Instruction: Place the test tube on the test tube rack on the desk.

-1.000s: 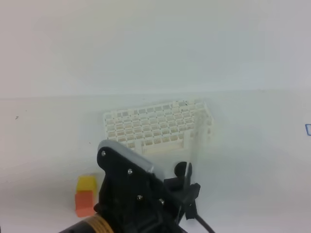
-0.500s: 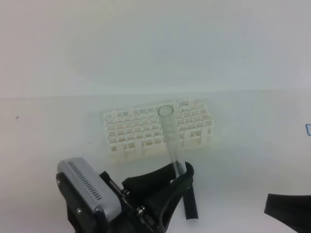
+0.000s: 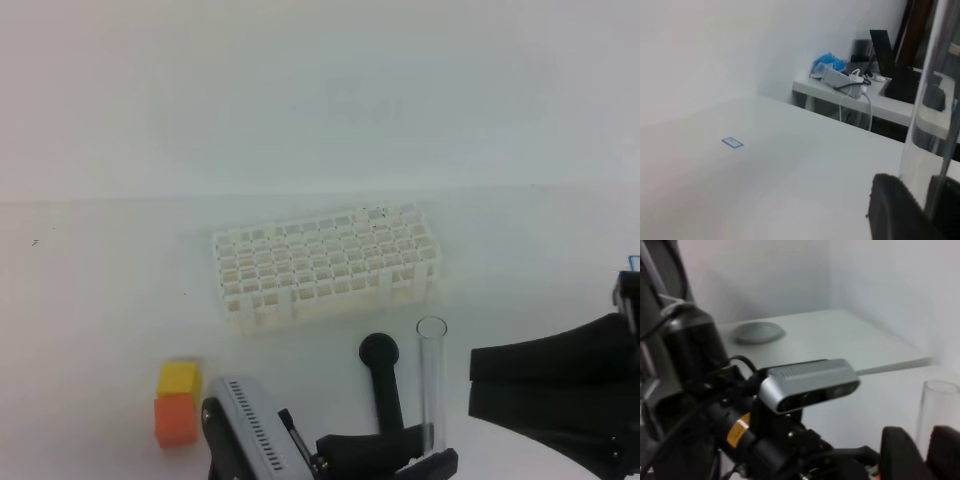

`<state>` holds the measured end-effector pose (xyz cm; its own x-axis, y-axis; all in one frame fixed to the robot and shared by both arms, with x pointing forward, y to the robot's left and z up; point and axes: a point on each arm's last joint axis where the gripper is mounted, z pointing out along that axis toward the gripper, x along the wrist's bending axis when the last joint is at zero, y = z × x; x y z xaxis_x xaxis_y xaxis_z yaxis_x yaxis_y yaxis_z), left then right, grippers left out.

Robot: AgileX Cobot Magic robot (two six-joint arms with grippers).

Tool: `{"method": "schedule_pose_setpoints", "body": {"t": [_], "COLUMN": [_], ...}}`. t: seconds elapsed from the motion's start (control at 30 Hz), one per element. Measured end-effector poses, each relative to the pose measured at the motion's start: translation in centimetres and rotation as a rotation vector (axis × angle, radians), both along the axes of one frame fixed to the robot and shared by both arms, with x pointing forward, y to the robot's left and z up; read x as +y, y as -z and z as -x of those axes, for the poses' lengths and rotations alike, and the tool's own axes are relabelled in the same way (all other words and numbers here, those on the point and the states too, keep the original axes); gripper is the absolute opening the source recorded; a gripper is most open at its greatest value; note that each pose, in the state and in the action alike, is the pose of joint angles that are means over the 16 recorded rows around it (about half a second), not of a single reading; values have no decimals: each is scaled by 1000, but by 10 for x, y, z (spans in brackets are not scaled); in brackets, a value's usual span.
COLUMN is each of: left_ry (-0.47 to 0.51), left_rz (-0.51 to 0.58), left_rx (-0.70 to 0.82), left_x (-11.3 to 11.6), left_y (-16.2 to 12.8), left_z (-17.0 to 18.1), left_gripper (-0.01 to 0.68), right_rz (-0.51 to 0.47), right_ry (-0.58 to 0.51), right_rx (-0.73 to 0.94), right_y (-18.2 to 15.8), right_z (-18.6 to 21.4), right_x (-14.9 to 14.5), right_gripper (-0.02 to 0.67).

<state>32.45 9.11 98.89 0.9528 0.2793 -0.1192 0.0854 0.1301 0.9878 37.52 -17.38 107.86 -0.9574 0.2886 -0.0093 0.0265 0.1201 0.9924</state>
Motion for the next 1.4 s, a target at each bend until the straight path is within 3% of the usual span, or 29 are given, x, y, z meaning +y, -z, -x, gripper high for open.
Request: {"method": "schedule_pose_setpoints", "body": {"t": [0.23, 0.57, 0.7, 1.13, 1.4], "left_ry": [29, 52, 57, 70, 79], "left_rz": [-18, -48, -49, -64, -71], "left_rx": [21, 22, 22, 33, 41], "left_x": [-2, -3, -3, -3, -4], "left_y": [5, 7, 7, 8, 9], "left_z": [2, 4, 4, 5, 6], "left_gripper": [13, 20, 27, 41, 6], "right_rz": [-16, -23, -25, -27, -28], "right_ry": [-52, -42, -39, -42, -44], "right_rx": [80, 142, 151, 154, 154], "right_y": [4, 6, 6, 6, 6], "right_z": [-10, -13, -13, -13, -12], "right_x": [7, 8, 8, 8, 8], "right_gripper": [265, 417, 407, 272, 257]}}
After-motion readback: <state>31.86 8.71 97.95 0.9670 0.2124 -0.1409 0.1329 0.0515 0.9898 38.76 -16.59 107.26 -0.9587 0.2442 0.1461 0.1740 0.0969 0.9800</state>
